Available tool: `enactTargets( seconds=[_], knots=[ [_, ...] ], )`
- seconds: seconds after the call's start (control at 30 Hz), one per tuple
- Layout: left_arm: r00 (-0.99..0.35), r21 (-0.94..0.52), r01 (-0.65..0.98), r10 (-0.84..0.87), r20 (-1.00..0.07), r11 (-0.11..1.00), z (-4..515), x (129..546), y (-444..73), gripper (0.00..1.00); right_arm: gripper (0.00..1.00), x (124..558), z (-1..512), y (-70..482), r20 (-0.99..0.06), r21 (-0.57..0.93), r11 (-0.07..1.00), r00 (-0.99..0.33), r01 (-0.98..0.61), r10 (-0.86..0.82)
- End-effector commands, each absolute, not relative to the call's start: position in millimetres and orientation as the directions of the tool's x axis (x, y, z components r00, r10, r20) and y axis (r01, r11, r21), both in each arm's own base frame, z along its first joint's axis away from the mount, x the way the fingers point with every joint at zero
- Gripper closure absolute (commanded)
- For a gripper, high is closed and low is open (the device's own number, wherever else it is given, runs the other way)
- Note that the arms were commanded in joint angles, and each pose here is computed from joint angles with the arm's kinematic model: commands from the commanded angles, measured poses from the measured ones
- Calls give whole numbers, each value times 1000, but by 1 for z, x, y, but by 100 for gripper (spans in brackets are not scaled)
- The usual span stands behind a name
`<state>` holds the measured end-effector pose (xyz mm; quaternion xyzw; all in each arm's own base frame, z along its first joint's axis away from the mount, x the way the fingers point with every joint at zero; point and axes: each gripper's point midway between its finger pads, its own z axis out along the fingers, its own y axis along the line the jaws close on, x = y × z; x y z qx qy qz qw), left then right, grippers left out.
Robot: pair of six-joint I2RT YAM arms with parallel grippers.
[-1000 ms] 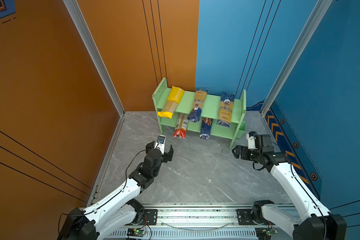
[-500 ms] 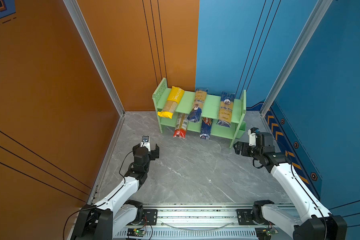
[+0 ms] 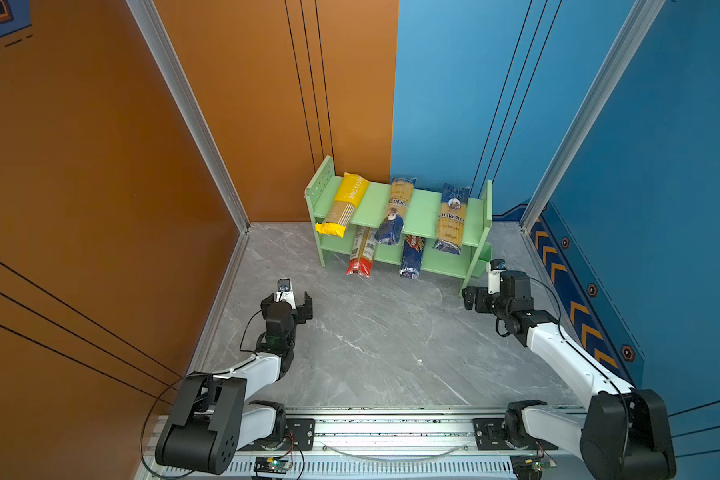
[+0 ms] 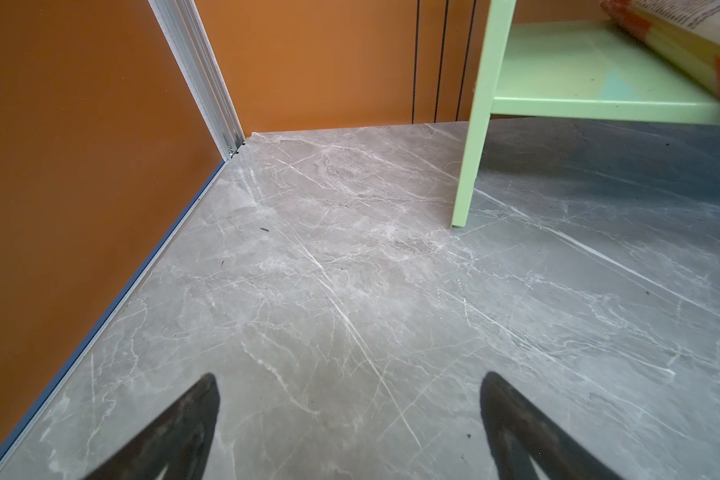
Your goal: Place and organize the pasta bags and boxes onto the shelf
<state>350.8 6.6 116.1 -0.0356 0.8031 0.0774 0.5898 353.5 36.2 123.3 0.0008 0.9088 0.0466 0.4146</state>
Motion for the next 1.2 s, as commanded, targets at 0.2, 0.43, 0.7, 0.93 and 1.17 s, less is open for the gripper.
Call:
enactTargets(
  seconds=[0.2,0.43,0.7,0.93,1.17],
  knots=[
    [-225,72,-94,49,-973,993,128,358,0,2,0,374,99,27,-798,79,994,-603,-69,21],
    [-206,96,-61,82,-975,993,121,364,-5,2,0,380,87,17,-802,90,995,-596,-41,48],
    [-207,98,-61,83,-975,993,108,371,-3,2,0,384,93,8,-841,143,990,-529,-17,112],
    [-226,99,-48,86,-970,994,100,376,-5,2,0,387,97,3,-856,135,991,-504,-9,112],
    [-275,95,-45,79,-958,994,96,386,-3,2,0,393,100,-1,-874,128,992,-472,-3,112]
  ],
)
